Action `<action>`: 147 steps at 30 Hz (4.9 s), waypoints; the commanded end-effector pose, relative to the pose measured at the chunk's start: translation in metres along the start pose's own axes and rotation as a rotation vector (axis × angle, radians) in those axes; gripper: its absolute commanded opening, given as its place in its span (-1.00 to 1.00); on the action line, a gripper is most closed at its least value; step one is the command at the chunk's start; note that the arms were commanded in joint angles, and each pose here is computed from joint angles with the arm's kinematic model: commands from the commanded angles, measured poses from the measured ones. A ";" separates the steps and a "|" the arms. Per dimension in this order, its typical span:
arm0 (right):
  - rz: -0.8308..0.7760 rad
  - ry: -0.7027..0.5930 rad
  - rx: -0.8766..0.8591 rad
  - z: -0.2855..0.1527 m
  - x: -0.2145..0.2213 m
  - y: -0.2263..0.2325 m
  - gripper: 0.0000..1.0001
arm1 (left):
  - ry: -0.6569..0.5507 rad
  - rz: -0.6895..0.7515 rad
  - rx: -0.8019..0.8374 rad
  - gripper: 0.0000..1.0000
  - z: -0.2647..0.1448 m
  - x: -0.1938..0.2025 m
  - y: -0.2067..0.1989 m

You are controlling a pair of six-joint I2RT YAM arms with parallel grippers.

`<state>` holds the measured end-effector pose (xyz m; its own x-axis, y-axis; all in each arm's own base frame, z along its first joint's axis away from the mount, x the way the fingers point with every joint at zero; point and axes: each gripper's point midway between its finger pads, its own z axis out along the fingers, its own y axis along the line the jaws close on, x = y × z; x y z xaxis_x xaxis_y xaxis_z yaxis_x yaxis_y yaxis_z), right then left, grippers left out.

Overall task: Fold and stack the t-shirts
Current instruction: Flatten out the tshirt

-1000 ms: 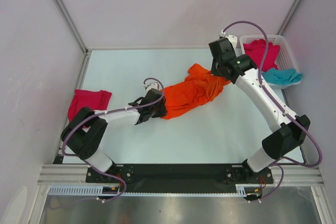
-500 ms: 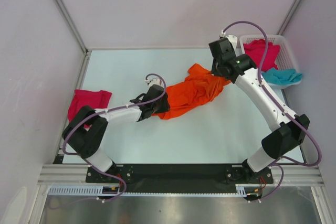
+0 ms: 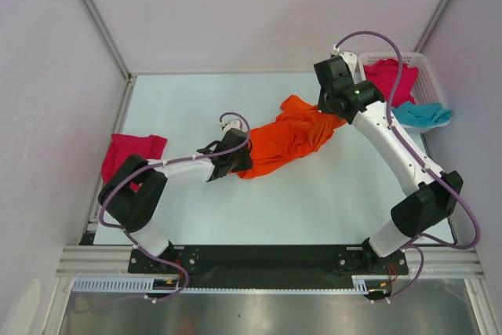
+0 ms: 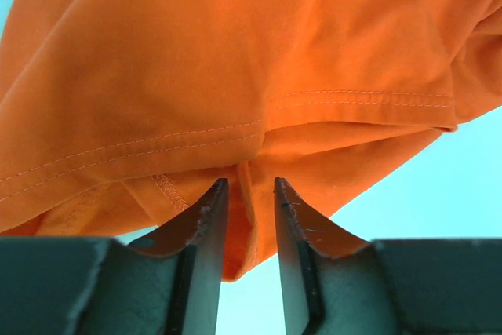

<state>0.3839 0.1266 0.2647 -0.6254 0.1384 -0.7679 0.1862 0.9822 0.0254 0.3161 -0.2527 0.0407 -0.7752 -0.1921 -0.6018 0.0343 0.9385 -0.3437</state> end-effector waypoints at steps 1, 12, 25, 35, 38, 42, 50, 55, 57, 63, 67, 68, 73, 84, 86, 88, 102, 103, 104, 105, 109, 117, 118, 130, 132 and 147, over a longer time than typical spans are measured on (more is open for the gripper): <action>0.009 -0.032 0.024 -0.008 -0.008 -0.009 -1.00 | -0.018 -0.002 0.035 -0.33 0.001 -0.009 -0.015; 0.028 -0.045 0.044 -0.022 -0.008 -0.031 -1.00 | -0.013 0.003 0.023 -0.77 0.017 -0.001 -0.010; 0.068 -0.079 0.039 -0.043 -0.017 -0.049 -1.00 | -0.306 0.062 0.001 -1.00 -0.106 -0.134 -0.042; 0.119 -0.159 0.017 -0.077 -0.031 -0.061 -1.00 | -0.596 -0.040 0.037 -1.00 -0.305 -0.208 -0.012; 0.135 -0.204 0.051 -0.094 -0.038 -0.075 -1.00 | -0.638 -0.077 -0.021 -1.00 -0.332 -0.203 0.013; 0.153 -0.258 0.090 -0.115 -0.049 -0.092 -1.00 | -0.710 -0.122 -0.066 -1.00 -0.365 -0.201 0.038; 0.199 -0.352 0.139 -0.153 -0.074 -0.116 -1.00 | -0.750 -0.147 -0.123 -1.00 -0.392 -0.201 0.060; 0.207 -0.388 0.122 -0.169 -0.088 -0.110 -1.00 | -0.797 -0.168 -0.126 -1.00 -0.416 -0.209 0.066; 0.215 -0.408 0.137 -0.174 -0.091 -0.112 -1.00 | -0.816 -0.178 -0.132 -1.00 -0.425 -0.210 0.069; 0.223 -0.443 0.113 -0.190 -0.092 -0.102 -1.00 | -0.868 -0.204 -0.132 -1.00 -0.452 -0.211 0.078; 0.226 -0.476 0.093 -0.207 -0.095 -0.096 -1.00 | -0.905 -0.226 -0.118 -1.00 -0.470 -0.213 0.081; 0.233 -0.494 0.107 -0.212 -0.097 -0.099 -1.00 | -0.913 -0.231 -0.113 -1.00 -0.474 -0.213 0.082; 0.247 -0.559 0.072 -0.240 -0.105 -0.092 -1.00 | -0.957 -0.266 -0.095 -1.00 -0.493 -0.213 0.087; 0.141 -0.394 0.083 -0.134 -0.094 -0.046 -1.00 | -0.925 -0.196 -0.251 -1.00 -0.438 -0.230 0.085; 0.126 -0.312 0.087 -0.087 -0.076 -0.041 -1.00 | -0.868 -0.175 -0.269 -0.99 -0.397 -0.236 0.084; 0.121 -0.253 0.077 -0.058 -0.065 -0.036 -1.00 | -0.771 -0.177 -0.285 -1.00 -0.344 -0.234 0.094; 0.007 -0.069 0.230 0.142 -0.078 -0.017 -1.00 | -0.386 -0.308 -0.478 -1.00 -0.111 -0.268 0.181; 0.008 -0.083 0.236 0.155 -0.086 -0.013 -1.00 | -0.390 -0.319 -0.480 -1.00 -0.105 -0.277 0.184; -0.002 -0.080 0.244 0.160 -0.086 -0.013 -1.00 | -0.398 -0.329 -0.487 -1.00 -0.104 -0.282 0.188; 0.001 -0.090 0.247 0.164 -0.089 -0.013 -1.00 | -0.409 -0.326 -0.497 -1.00 -0.104 -0.288 0.190; 0.012 -0.103 0.275 0.193 -0.092 -0.023 -1.00 | -0.459 -0.331 -0.549 -1.00 -0.111 -0.322 0.204; -0.011 -0.028 0.225 0.215 -0.072 -0.027 -0.47 | -0.427 -0.324 -0.514 -0.31 -0.099 -0.329 0.205; -0.012 -0.030 0.220 0.213 -0.074 -0.027 -0.36 | -0.422 -0.325 -0.506 -0.02 -0.098 -0.328 0.203; 0.023 0.002 0.097 0.154 -0.060 -0.017 0.33 | -0.400 -0.340 -0.437 0.52 -0.123 -0.281 0.186; 0.003 0.023 0.066 0.135 -0.029 -0.010 0.31 | -0.390 -0.332 -0.420 0.52 -0.125 -0.254 0.180; 0.005 0.250 -0.029 0.079 0.163 0.000 0.23 | -0.170 -0.289 -0.318 0.51 -0.076 -0.076 0.141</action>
<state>0.3517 0.1307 0.0979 -0.8074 0.1007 -0.5813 0.1374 0.9903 -0.0193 0.3247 -0.0663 0.0785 -0.6758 -0.4429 -0.5891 -0.4084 0.8904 -0.2010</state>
